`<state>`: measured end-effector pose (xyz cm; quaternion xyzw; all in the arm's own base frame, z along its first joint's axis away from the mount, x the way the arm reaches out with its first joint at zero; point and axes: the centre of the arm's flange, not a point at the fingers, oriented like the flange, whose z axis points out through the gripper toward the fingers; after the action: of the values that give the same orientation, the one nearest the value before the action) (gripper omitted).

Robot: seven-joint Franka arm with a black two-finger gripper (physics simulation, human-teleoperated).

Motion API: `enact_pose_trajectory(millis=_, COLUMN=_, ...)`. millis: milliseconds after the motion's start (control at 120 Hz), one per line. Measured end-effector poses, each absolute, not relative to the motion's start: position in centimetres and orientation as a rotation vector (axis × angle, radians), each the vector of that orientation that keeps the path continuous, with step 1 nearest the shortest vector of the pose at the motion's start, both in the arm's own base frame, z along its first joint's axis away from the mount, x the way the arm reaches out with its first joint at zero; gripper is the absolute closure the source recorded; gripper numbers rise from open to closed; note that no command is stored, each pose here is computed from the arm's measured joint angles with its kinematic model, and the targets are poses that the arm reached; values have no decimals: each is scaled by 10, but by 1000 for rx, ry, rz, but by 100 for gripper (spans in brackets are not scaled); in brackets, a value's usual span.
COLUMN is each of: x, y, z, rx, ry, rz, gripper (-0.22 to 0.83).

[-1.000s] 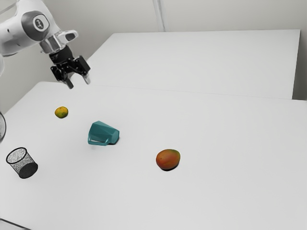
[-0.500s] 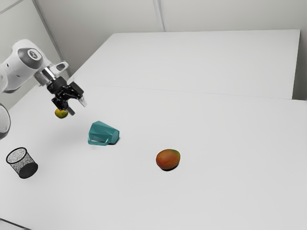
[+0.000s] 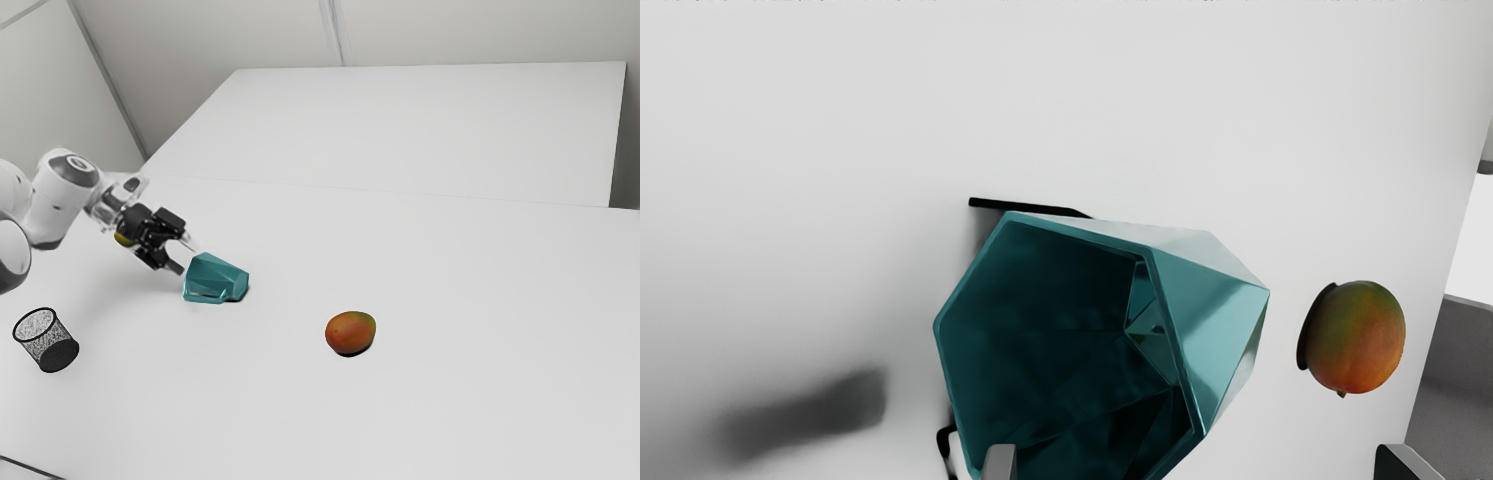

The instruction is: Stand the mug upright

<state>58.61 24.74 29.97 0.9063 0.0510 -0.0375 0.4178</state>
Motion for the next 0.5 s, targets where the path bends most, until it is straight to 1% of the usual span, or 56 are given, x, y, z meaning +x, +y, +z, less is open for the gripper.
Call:
enact_pose_trajectory(millis=342, x=583, y=232, z=278, rx=2138, ry=75, rz=33, gripper=4)
enact_pose_trajectory(millis=375, x=584, y=232, z=277, rx=2133, ry=67, rz=42, gripper=6)
enact_pose_trajectory(millis=408, x=584, y=231, z=277, rx=2130, ry=59, rz=51, gripper=10)
enact_pose_trajectory(millis=500, x=585, y=230, z=277, rx=2125, ry=35, rz=70, gripper=27)
